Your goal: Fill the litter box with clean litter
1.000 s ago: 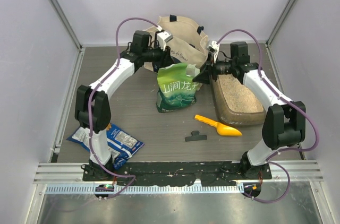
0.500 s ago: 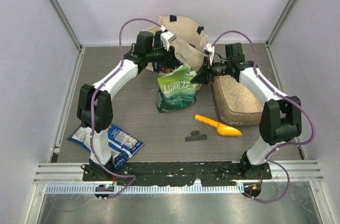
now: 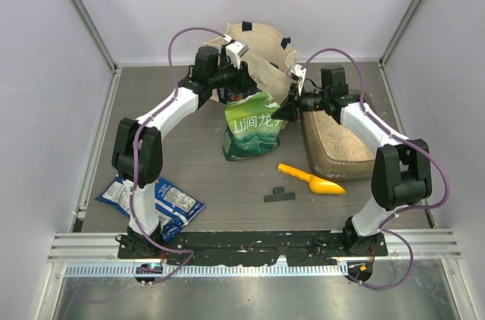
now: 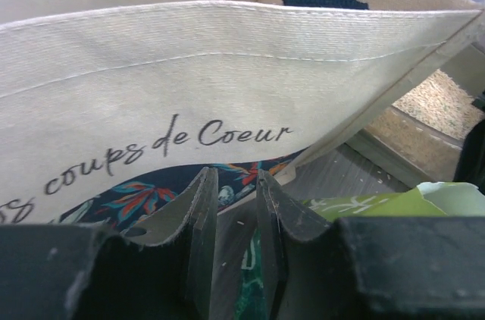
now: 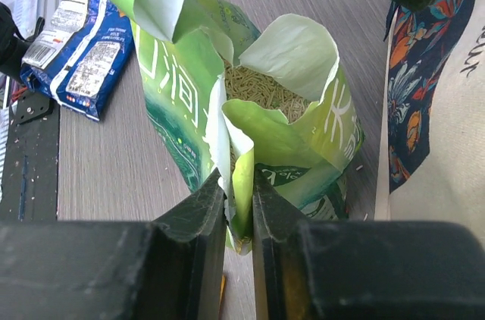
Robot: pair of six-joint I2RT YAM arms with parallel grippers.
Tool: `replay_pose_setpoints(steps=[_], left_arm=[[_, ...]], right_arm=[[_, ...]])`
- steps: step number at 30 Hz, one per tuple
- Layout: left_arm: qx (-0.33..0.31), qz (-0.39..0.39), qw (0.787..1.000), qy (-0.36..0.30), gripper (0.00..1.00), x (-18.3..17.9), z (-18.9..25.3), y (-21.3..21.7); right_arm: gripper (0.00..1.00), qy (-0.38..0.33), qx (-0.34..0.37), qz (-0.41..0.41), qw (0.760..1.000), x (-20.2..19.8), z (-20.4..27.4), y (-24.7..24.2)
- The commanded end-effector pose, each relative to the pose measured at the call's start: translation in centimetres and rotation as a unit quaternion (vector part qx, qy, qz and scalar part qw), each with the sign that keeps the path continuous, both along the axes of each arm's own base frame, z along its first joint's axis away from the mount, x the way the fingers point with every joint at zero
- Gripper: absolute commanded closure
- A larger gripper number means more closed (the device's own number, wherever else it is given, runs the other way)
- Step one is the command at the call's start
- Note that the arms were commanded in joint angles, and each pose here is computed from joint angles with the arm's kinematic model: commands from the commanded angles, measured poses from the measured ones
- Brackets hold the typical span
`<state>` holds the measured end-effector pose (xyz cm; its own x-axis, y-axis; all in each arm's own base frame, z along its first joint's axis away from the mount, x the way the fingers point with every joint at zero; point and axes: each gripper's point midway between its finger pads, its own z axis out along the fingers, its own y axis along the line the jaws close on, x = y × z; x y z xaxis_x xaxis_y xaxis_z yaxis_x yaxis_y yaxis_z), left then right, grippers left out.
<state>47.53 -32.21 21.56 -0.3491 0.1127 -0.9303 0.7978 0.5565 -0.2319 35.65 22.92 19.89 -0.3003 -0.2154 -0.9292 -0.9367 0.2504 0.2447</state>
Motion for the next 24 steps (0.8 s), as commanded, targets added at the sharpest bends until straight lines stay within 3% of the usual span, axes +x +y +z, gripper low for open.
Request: replay_pose_setpoints(steps=[1,12,24], left_arm=[[0.01,0.014,0.998,-0.06,0.7,0.9,2.3,1.5],[-0.006,-0.088,0.996,-0.028,0.74,-2.0,0.0,-4.4],[-0.038,-0.112,0.993,0.002,0.76,-3.8,0.8,-6.6]], right_arm=[[0.8,-0.046,0.005,-0.011,0.999,0.1,2.5,0.0],[0.87,-0.044,0.029,0.005,0.999,0.0,2.8,0.5],[0.89,-0.056,0.026,0.005,0.998,1.3,2.6,-0.1]])
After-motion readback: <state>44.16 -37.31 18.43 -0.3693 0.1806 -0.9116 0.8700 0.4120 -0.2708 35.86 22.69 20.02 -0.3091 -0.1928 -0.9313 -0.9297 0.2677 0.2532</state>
